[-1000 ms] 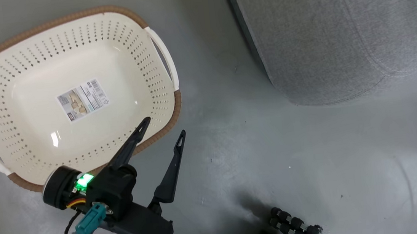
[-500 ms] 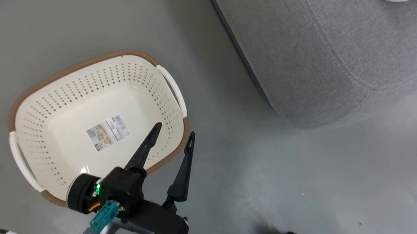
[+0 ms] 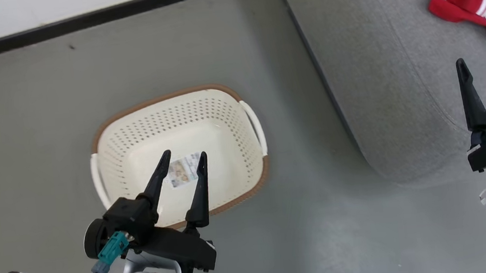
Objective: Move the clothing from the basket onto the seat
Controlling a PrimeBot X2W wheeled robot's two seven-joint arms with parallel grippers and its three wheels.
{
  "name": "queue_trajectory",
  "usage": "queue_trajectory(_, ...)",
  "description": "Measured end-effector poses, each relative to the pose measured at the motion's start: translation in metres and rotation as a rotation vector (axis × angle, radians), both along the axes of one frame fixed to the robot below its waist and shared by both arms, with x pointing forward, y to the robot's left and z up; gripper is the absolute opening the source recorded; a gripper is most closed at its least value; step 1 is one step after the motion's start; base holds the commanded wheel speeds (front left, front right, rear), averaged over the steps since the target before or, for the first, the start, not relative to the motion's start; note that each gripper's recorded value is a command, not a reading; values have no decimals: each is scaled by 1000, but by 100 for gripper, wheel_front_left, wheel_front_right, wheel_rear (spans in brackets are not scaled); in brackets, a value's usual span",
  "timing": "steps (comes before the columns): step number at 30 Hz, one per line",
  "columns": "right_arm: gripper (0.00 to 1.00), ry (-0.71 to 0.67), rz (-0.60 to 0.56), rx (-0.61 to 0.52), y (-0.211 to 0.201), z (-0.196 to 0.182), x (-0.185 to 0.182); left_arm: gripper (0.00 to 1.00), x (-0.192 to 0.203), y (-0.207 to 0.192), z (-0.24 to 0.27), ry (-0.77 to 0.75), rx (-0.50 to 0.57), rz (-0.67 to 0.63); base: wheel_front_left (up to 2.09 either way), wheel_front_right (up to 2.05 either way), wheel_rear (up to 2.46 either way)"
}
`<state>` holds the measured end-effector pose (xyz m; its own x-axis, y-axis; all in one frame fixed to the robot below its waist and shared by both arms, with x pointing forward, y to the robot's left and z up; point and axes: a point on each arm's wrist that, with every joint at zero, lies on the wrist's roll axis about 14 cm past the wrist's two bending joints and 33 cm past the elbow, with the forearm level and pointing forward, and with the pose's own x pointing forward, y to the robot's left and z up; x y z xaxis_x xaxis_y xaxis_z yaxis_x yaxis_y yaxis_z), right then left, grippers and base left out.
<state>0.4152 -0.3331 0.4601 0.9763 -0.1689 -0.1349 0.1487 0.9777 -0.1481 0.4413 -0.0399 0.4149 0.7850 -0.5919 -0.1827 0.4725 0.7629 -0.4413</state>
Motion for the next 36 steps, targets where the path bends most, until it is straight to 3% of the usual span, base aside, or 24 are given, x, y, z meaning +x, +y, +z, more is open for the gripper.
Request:
queue_trajectory(22, 100, -18, 302, 230, 146, -15, 13, 100, -19, 151, 23, -75, 139, 463, 0, 0, 0)
queue_trajectory(36, 100, -75, 410, 254, 193, 10, 12, 100, -52, 202, 32, -96, 187, 590, 0, 0, 0)
